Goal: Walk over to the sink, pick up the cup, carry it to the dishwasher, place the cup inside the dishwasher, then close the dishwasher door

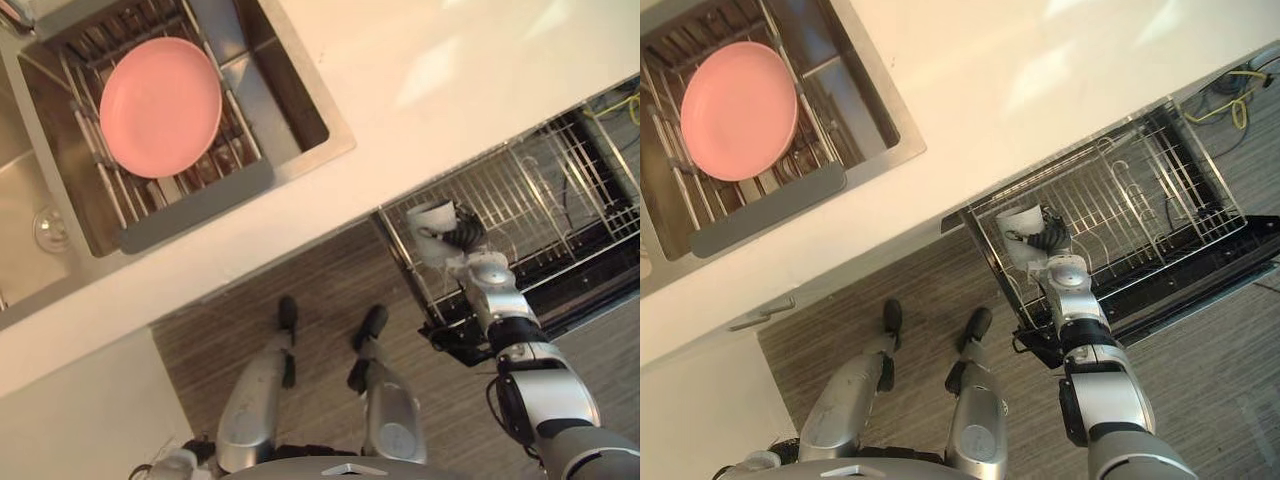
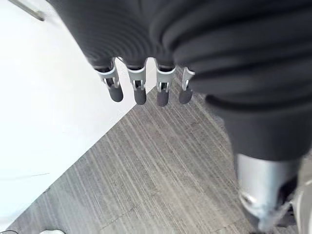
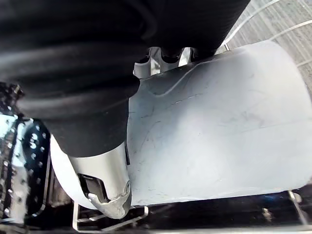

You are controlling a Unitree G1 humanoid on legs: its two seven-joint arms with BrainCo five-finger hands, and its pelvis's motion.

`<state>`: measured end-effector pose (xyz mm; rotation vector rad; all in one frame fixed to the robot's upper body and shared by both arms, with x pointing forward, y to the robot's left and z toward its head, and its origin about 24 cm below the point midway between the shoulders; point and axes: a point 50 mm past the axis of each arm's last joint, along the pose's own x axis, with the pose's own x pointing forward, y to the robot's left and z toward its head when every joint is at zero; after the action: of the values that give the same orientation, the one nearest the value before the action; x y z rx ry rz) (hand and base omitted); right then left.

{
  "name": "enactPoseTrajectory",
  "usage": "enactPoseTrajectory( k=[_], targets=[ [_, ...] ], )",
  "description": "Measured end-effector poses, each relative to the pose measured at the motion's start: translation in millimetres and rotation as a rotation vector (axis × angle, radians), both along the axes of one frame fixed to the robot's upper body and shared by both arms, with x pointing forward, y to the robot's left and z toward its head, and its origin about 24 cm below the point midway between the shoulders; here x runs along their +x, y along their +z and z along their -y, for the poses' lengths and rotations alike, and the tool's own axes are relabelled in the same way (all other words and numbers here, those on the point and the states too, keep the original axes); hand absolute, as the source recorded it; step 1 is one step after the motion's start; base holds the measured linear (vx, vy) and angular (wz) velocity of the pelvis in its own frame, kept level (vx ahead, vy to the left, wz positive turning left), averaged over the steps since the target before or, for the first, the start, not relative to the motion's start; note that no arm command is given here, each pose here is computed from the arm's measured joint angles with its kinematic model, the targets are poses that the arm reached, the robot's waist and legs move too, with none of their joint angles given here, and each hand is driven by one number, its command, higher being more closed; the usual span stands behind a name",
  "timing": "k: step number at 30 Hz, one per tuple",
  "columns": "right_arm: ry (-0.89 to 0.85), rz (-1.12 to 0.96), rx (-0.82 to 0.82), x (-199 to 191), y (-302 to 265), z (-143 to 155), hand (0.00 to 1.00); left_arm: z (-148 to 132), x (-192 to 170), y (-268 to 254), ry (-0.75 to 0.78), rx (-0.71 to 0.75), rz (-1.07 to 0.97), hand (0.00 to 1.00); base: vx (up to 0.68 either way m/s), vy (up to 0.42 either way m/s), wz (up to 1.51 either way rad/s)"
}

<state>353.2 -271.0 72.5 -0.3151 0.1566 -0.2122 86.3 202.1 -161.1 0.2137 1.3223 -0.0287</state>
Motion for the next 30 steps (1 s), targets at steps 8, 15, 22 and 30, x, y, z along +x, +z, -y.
enactPoseTrajectory(
  k=[8, 15, 22, 30],
  targets=[
    [0.009, -0.002, -0.029, 9.6, 10.6, -0.9, 0.0, 5.2, 11.9, 0.9, -0.093, 0.048, 0.037, 0.0, 0.03, -0.013, 0.1],
    [-0.088, 0.047, 0.045, 12.9, 19.6, 3.2, 0.0, 4.9, 17.1, 2.4, -0.092, 0.064, 0.066, 0.0, 0.04, -0.021, 0.05],
    [-0.229, 0.233, 0.269, -16.7, 12.9, 7.4, 0.0, -2.8, 10.7, 2.6, -0.041, 0.086, 0.076, 0.0, 0.04, -0.019, -0.19],
    [-0.275, 0.19, 0.351, -97.9, -34.7, 11.0, 0.0, -14.1, -60.6, -6.3, 0.088, 0.105, -0.108, 0.0, 0.11, -0.029, -0.36]
  ],
)
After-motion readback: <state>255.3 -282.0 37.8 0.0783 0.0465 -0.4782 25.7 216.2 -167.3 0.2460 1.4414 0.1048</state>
